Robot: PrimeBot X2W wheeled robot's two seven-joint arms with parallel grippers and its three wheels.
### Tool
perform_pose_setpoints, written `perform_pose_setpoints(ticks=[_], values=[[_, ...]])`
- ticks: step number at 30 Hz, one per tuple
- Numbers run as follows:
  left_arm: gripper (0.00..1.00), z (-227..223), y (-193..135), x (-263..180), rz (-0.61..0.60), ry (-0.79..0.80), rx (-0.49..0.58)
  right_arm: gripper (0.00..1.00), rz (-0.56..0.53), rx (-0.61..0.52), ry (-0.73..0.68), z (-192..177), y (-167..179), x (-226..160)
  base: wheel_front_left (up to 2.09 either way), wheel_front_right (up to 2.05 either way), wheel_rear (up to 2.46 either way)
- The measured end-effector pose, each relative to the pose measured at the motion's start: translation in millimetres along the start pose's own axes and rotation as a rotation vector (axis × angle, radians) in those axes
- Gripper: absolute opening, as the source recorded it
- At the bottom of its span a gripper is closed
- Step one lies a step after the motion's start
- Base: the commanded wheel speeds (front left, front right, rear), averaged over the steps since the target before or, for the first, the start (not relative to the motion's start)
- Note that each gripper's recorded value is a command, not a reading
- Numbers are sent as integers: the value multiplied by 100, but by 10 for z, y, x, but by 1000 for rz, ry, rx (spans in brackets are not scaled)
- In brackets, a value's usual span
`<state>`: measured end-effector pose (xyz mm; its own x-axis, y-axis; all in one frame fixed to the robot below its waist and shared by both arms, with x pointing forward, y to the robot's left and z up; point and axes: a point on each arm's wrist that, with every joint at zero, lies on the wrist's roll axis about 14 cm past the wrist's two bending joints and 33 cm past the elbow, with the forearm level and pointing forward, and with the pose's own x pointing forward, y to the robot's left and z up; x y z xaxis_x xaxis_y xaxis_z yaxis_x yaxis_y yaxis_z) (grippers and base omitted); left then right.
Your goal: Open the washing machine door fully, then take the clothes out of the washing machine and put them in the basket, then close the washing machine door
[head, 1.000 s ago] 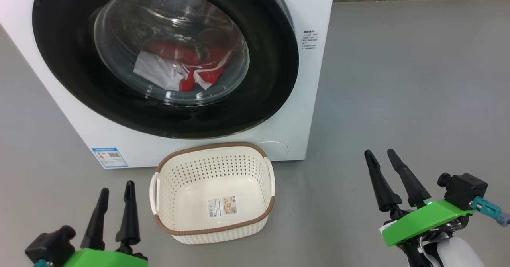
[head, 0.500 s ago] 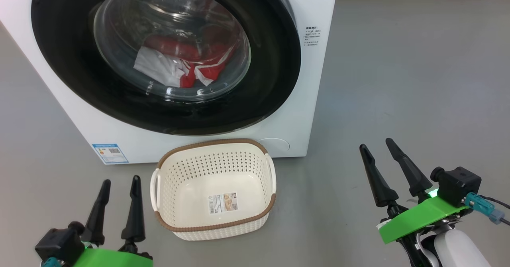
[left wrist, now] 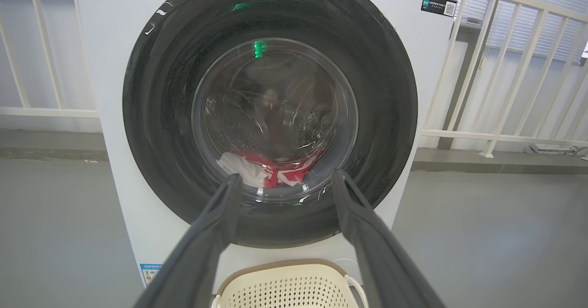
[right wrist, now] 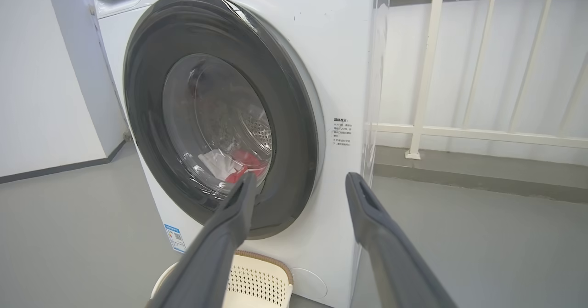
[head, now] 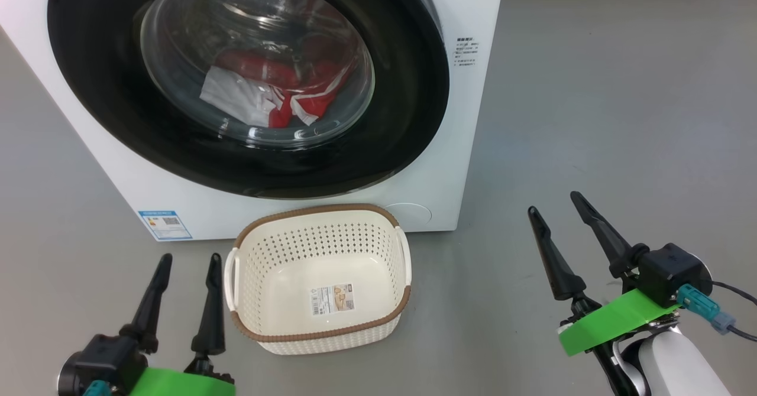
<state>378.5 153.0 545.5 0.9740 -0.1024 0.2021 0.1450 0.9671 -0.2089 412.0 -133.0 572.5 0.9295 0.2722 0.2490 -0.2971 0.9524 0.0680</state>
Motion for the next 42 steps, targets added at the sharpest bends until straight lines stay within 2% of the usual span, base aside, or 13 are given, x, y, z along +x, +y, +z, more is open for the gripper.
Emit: perform_pose_setpoints(ticks=[5,42], values=[[100,38,-23,15,-11,-15,26,100,25,-34,-11,33,61,32,0,0,0],[100,25,-19,34,-11,-12,25,100,6,-32,-11,27,-10,47,0,0,0]])
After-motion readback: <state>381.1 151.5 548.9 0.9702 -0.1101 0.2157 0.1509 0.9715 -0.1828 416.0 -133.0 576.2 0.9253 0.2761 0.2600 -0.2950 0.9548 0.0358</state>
